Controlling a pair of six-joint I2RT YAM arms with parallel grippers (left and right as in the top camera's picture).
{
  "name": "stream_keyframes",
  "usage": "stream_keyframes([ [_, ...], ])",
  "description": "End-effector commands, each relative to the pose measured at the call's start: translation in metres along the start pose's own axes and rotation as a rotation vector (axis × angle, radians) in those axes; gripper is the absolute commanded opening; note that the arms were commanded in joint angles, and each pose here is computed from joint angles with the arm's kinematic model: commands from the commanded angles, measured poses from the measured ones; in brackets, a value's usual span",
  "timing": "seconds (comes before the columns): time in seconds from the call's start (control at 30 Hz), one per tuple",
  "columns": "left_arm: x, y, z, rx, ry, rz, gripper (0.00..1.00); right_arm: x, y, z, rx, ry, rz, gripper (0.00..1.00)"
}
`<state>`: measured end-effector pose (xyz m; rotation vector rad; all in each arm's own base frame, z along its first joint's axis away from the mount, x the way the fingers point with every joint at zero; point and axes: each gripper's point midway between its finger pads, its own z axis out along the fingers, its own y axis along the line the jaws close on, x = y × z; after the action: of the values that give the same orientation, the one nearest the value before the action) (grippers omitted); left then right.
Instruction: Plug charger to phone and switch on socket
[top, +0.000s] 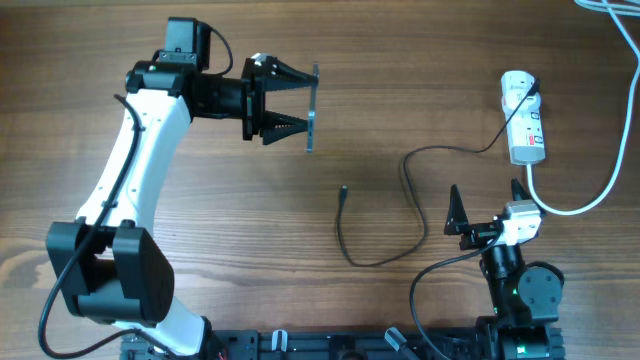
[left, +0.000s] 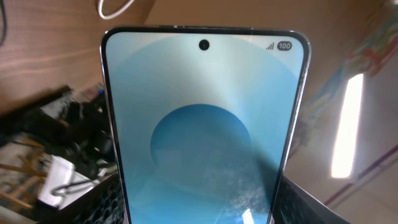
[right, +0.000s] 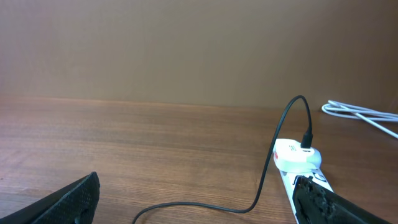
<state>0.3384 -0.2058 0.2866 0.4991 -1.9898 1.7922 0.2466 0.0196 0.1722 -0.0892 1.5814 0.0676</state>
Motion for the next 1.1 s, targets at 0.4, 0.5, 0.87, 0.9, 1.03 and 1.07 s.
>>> stream_keyframes([
  [0.4, 0.0235, -0.0225, -0.0060, 0.060, 0.070, -0.084, 0.68, -0.0019, -0.0042, -0.0004, 0.022, -0.008, -0.012, 1.00],
  [0.5, 0.0235, -0.0225, -0.0060, 0.060, 0.070, -0.084, 0.68, -0.0019, -0.0041, -0.0004, 0.022, -0.008, -0.012, 1.00],
  [0.87, 0.0234, -0.0225, -0.0060, 0.058, 0.071, -0.132, 0.68, -0.0019, -0.0042, -0.0004, 0.022, -0.008, -0.012, 1.00],
  [0.9, 0.0234, -0.0225, -0.0060, 0.058, 0.071, -0.132, 0.68, -0.0019, -0.0041, -0.0004, 0.022, -0.008, -0.012, 1.00],
  [1.03, 0.0233, -0.0224, -0.0060, 0.057, 0.071, -0.132, 0.68, -0.0019, -0.0041, -0.0004, 0.022, -0.008, -0.012, 1.00],
  [1.07, 0.0230, -0.0222, -0.0059, 0.056, 0.069, -0.132, 0.68, -0.0019, -0.0042, -0.0004, 0.022, -0.008, -0.012, 1.00],
])
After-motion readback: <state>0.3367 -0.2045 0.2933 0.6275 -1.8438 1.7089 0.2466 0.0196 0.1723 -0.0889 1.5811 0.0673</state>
